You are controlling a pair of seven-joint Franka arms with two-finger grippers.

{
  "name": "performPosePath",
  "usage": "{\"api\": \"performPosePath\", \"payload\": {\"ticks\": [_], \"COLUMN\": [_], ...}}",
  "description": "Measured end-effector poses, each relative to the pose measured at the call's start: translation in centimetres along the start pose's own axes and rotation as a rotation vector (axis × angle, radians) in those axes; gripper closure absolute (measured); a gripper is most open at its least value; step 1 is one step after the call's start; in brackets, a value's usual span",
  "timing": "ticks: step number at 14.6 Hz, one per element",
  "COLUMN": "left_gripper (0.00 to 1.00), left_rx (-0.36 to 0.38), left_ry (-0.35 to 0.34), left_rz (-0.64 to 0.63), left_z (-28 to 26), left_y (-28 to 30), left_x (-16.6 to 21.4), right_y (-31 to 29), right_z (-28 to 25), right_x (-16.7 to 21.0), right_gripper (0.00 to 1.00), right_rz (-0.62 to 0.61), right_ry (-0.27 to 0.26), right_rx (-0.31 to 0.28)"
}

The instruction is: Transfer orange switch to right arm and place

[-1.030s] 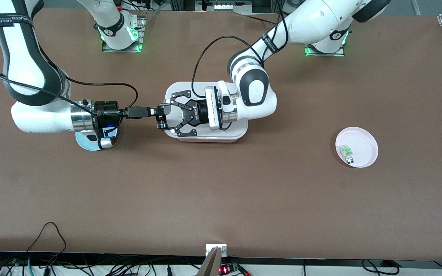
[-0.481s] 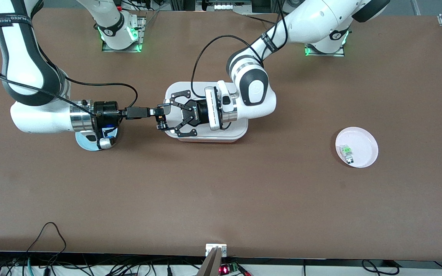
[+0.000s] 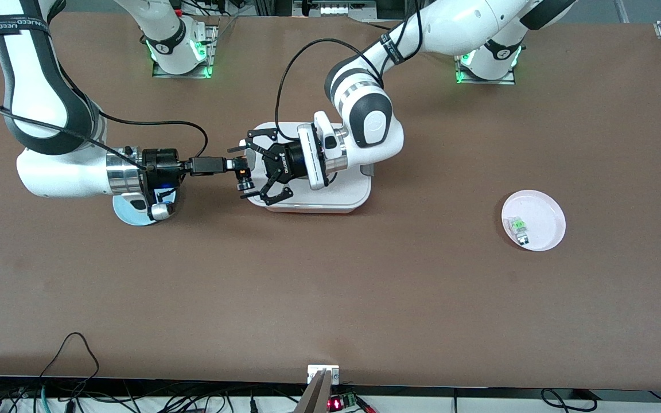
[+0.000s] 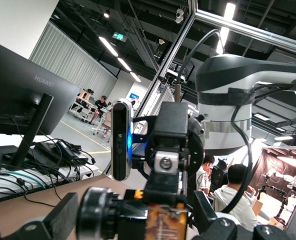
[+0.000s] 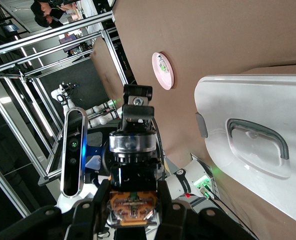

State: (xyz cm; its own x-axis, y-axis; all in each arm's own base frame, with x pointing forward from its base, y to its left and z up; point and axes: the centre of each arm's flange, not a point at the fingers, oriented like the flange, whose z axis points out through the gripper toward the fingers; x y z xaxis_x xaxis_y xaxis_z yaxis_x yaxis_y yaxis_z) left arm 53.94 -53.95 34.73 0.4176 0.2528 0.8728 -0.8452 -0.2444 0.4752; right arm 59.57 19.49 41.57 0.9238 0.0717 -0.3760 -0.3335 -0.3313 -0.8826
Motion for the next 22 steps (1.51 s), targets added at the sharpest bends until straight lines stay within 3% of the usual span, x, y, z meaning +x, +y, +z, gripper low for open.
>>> {"api": "performPosePath", "payload": {"ticks": [8,12,15,18,22], "left_gripper": [0.0,0.0,0.0,0.0,0.0], "left_rx": [0.014,0.028,0.039,0.044,-0.033], "left_ry": [0.001,-0.033,-0.041,-0.042,-0.034], "left_rz": [0.013,0.024,0.031,0.063,0.073], "left_z": [-0.9,-2.8,-3.8,-4.7,-6.1], "left_y": [-0.3,0.3,0.3,-1.1,-3.3], "left_x": [1.2,1.4,2.0,3.0,4.6], "right_y": [-0.7,-0.6,0.2,1.7,4.2], "right_z": [-0.8,-2.4,-4.1,-5.7,-8.2], "right_x": [-0.3,-0.6,-0.9,-1.1,-1.1], "right_gripper": [0.58,0.58,0.58,0.58,0.58], "right_rz": [-0.013,-0.033,-0.055,-0.078,-0.106], "right_ry": [0.022,0.044,0.056,0.056,0.052], "right_rx": [-0.003,-0.067,-0.187,-0.375,-0.663]}}
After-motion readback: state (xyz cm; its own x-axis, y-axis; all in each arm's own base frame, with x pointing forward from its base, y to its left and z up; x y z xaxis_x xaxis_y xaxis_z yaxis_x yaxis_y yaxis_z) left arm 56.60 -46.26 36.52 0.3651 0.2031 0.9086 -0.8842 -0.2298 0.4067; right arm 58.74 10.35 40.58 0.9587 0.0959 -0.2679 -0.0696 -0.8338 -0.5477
